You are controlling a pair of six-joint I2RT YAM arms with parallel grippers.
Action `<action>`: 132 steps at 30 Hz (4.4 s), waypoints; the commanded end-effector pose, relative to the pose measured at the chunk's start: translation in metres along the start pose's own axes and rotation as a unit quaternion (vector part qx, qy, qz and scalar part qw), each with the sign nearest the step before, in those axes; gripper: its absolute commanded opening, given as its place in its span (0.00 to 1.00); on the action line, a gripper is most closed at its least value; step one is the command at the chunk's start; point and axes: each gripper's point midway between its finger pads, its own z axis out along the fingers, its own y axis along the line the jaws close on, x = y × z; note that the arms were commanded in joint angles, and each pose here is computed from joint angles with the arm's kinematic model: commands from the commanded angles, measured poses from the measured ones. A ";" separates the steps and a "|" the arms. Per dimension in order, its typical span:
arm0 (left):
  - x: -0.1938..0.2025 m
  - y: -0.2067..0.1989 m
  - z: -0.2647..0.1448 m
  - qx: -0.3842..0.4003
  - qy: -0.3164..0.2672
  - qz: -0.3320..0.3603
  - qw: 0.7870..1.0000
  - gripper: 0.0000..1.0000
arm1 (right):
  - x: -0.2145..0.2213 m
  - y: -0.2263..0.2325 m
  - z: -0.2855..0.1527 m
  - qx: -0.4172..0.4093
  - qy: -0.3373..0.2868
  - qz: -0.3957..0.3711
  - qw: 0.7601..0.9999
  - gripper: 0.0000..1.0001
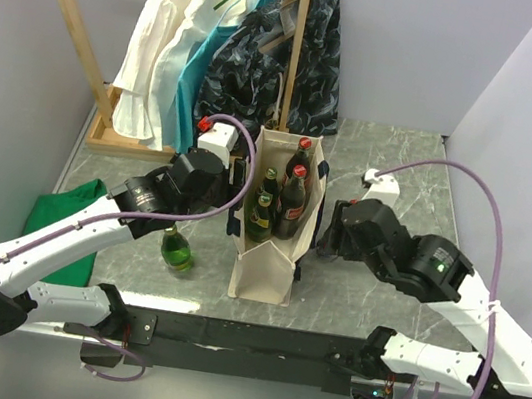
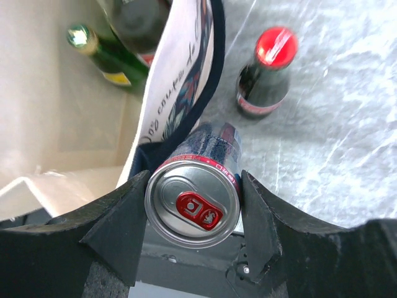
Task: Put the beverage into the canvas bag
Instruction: Pick up the drink from the center of the board, then place the drink in the canvas bag.
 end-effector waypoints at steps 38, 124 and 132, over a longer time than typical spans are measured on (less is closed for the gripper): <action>0.050 -0.037 -0.037 0.138 0.120 -0.016 0.983 0.43 | -0.164 0.069 -0.053 -0.077 -0.191 -0.015 0.978 0.00; 0.028 -0.044 -0.042 0.161 0.080 0.003 0.984 0.01 | -0.011 0.175 0.080 -0.158 0.005 -0.109 0.981 0.00; 0.030 -0.042 -0.042 0.158 0.081 0.004 0.984 0.01 | -0.005 0.176 0.085 -0.156 0.010 -0.112 0.981 0.00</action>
